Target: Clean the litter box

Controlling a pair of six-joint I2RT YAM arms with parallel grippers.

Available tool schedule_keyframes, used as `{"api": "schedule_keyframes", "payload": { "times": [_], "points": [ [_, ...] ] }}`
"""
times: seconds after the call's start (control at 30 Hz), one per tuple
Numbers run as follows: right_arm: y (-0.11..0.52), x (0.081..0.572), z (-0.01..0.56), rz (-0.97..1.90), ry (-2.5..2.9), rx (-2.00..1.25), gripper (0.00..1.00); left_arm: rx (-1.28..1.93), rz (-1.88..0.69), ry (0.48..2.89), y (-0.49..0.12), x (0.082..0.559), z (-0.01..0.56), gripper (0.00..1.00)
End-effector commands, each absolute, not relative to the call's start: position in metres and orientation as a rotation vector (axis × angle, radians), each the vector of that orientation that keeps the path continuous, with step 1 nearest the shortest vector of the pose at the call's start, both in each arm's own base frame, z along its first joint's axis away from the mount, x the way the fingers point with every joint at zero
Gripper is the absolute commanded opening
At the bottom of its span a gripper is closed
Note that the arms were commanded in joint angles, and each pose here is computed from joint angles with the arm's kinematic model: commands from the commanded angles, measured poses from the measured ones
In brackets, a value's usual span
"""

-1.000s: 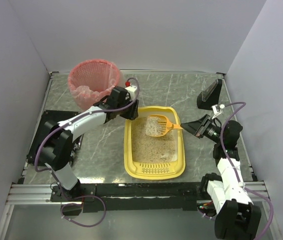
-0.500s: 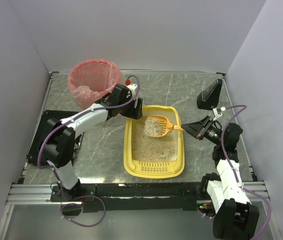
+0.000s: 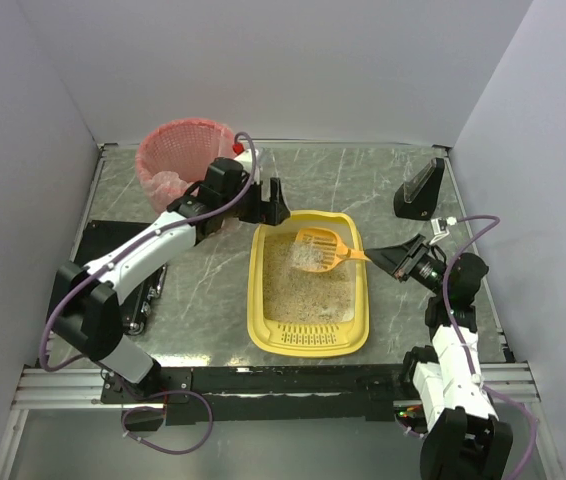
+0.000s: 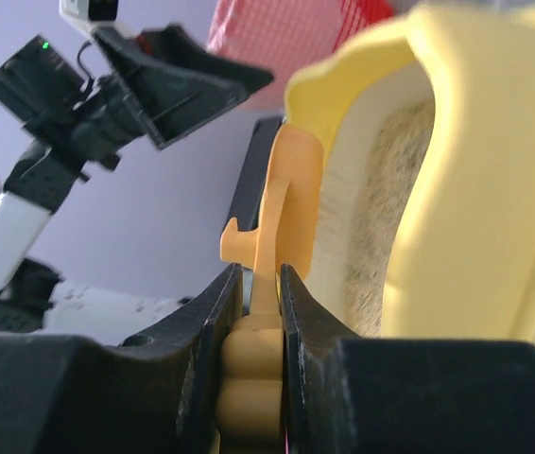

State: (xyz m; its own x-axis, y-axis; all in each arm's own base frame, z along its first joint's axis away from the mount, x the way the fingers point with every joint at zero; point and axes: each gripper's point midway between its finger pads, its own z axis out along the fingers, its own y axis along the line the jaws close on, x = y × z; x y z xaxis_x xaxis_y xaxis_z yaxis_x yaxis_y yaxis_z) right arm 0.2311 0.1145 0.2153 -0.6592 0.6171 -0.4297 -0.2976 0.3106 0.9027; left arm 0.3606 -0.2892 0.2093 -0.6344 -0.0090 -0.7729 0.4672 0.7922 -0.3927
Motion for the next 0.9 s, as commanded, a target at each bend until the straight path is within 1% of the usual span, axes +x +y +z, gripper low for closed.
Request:
{"api": "schedule_keyframes", "payload": {
  "times": [0.0,0.03,0.07,0.1,0.17,0.2,0.23,0.27,0.3,0.33,0.47,0.5,0.53,0.57,0.63,0.73,0.83,0.87],
  "points": [
    [0.113,0.244,0.254,1.402,1.657,0.204,0.00,0.196,-0.750,2.108,-0.279,0.358,0.237,0.99],
    [0.117,0.238,0.252,1.449,1.685,0.184,0.00,0.173,-0.748,2.086,-0.274,0.356,0.246,0.99],
    [0.118,0.234,0.251,1.454,1.695,0.172,0.00,0.145,-0.724,2.087,-0.268,0.356,0.244,0.99],
    [0.116,0.233,0.230,1.424,1.773,0.214,0.00,0.118,-0.718,2.084,-0.264,0.354,0.246,0.97],
    [0.105,0.240,0.218,1.270,1.810,0.283,0.00,0.091,-0.702,2.074,-0.255,0.347,0.251,0.97],
    [0.104,0.244,0.226,1.251,1.765,0.257,0.00,0.062,-0.697,2.071,-0.251,0.345,0.252,0.97],
    [0.111,0.242,0.223,1.324,1.758,0.242,0.00,0.056,-0.712,2.042,-0.248,0.340,0.261,0.97],
    [0.114,0.242,0.232,1.378,1.725,0.230,0.00,0.053,-0.712,2.049,-0.245,0.337,0.257,0.97],
    [0.118,0.242,0.250,1.455,1.664,0.193,0.00,0.037,-0.723,2.030,-0.242,0.332,0.265,0.97],
    [0.121,0.238,0.251,1.498,1.670,0.181,0.00,0.012,-0.695,2.032,-0.236,0.332,0.265,0.97],
    [0.122,0.247,0.240,1.505,1.712,0.265,0.00,-0.054,-0.659,2.018,-0.217,0.320,0.264,0.97],
    [0.123,0.248,0.247,1.519,1.682,0.217,0.00,-0.069,-0.670,1.987,-0.213,0.316,0.271,0.97],
    [0.126,0.242,0.251,1.558,1.674,0.175,0.00,-0.076,-0.673,1.985,-0.211,0.314,0.266,0.97],
    [0.128,0.234,0.254,1.640,1.683,0.209,0.00,-0.081,-0.680,1.978,-0.210,0.312,0.267,0.97],
    [0.125,0.229,0.249,1.672,1.699,0.247,0.00,-0.102,-0.673,1.964,-0.204,0.308,0.271,0.97],
    [0.121,0.242,0.247,1.655,1.706,0.341,0.00,-0.124,-0.678,1.955,-0.200,0.304,0.273,0.97],
    [0.121,0.234,0.248,1.739,1.709,0.390,0.00,-0.143,-0.685,1.956,-0.199,0.303,0.275,0.97],
    [0.119,0.232,0.242,1.769,1.736,0.460,0.00,-0.154,-0.679,1.968,-0.198,0.302,0.272,0.97]
  ]
}}
